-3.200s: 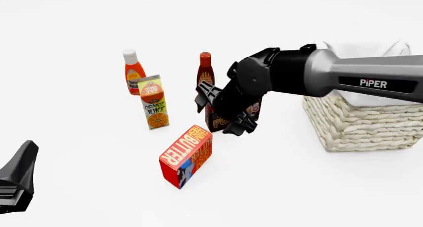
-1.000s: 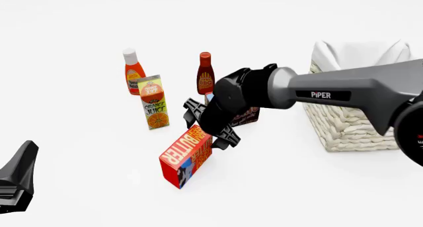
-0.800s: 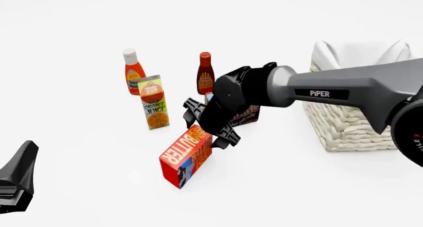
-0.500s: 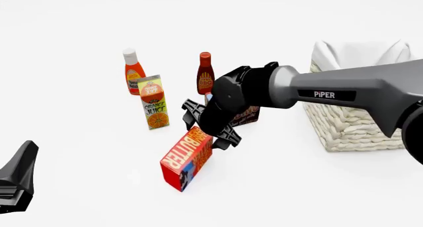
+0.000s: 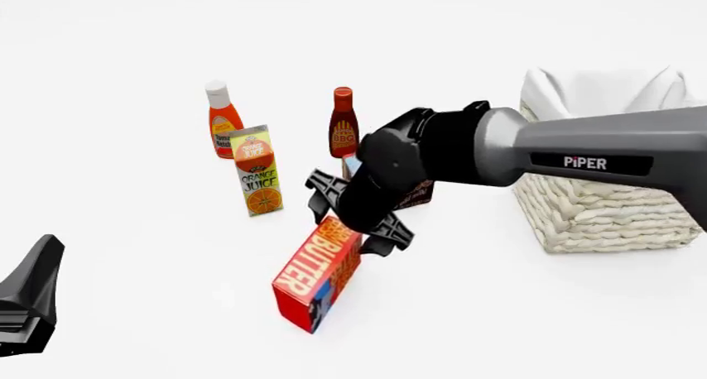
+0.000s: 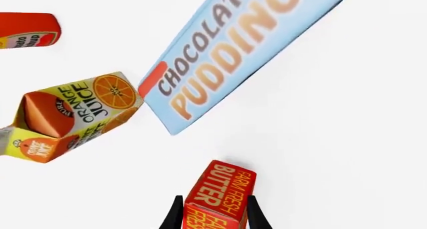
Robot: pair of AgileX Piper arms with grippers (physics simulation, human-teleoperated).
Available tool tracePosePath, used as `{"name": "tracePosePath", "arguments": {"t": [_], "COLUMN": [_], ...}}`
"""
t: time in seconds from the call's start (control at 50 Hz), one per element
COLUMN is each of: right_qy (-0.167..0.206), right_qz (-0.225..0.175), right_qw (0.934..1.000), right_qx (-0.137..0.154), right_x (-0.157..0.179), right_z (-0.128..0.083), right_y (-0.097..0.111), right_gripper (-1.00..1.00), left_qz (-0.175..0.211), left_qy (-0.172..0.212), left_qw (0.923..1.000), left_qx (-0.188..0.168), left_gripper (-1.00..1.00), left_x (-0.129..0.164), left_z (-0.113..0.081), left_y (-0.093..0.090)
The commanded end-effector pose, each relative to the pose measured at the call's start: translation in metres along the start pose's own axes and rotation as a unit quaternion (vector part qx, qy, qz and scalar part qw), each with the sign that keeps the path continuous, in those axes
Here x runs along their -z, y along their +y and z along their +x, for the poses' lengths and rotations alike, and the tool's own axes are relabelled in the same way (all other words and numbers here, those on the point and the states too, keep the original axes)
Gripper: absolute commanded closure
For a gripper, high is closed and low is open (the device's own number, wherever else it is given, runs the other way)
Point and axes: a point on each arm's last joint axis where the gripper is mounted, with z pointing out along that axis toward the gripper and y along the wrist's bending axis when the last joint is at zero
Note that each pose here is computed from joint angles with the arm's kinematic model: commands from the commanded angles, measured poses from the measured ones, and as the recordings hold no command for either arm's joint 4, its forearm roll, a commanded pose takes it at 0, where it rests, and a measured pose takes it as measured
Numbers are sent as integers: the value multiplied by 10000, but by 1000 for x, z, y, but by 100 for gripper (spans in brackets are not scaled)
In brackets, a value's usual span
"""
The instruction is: Pick the butter and place it in the basket.
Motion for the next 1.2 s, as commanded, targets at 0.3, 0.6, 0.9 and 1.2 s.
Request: {"name": "tracePosePath", "arguments": {"t": [0.3,0.6,0.9,1.2], "right_qy": [-94,-149,-246,-437], "right_qz": [-411,-567,-854,-1116], "right_qw": [9991,9982,9959,9927], "right_qx": [92,109,146,160], "right_x": [47,71,113,153], "right_z": [5,7,10,4], "right_y": [2,-6,-14,-23], "right_gripper": [100,100,100,100], "left_qz": [0,0,0,0], "left_qy": [0,0,0,0], "left_qw": [10000,10000,10000,10000], "left_qx": [0,0,0,0], "left_gripper": [-100,-100,-100,-100], "left_x": [0,0,0,0], "left_z": [0,0,0,0], "left_y": [0,0,0,0]}}
